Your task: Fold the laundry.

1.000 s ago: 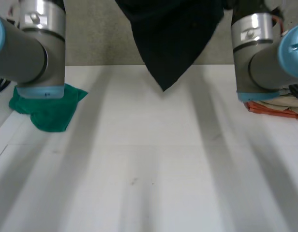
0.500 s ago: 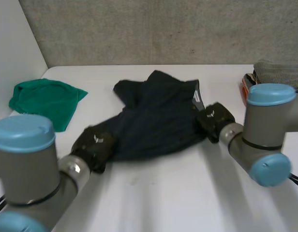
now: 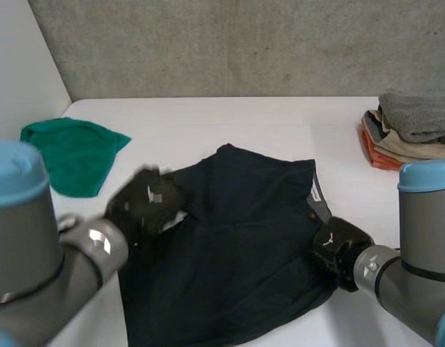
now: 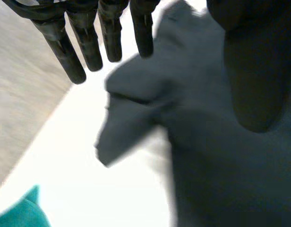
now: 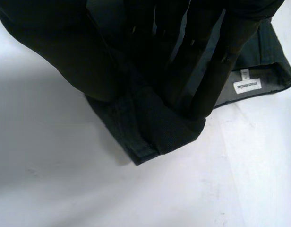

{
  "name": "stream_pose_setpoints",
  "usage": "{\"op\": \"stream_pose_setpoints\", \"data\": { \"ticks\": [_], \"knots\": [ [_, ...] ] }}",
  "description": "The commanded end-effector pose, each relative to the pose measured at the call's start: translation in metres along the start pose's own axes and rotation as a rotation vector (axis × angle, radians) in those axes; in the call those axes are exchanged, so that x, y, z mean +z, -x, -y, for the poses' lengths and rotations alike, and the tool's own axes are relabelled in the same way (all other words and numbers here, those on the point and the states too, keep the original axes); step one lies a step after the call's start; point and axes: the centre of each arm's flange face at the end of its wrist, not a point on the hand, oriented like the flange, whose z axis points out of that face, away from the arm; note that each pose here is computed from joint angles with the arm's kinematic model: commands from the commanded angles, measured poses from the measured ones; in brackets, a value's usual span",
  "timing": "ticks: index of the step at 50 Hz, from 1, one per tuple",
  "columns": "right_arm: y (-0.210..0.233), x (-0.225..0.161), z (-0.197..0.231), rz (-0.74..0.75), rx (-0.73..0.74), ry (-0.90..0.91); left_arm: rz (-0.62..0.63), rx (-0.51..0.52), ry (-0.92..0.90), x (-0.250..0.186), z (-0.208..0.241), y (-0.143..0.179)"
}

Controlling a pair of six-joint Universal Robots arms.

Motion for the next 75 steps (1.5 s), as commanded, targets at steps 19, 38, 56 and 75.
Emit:
{"op": "stream_pose_setpoints", "data": {
  "ticks": [19,38,56,75],
  "knots": [
    [0.0,0.013,0.0,-0.051,0.073,-0.043,-0.036,-0.093,-0.063,0.176,-0.077,0.027],
    [-0.007,0.012,0.006,-0.093,0.134,-0.079,0.301,0.035,0.231,0.111,-0.05,0.039],
    [-0.01,0.017,0.015,-0.126,0.218,-0.149,0.281,-0.025,0.115,0.087,-0.015,0.038],
    [-0.04,0.036,0.049,-0.218,0.465,-0.347,-0.046,-0.487,0.193,-0.063,-0.011,-0.011]
  ]
}}
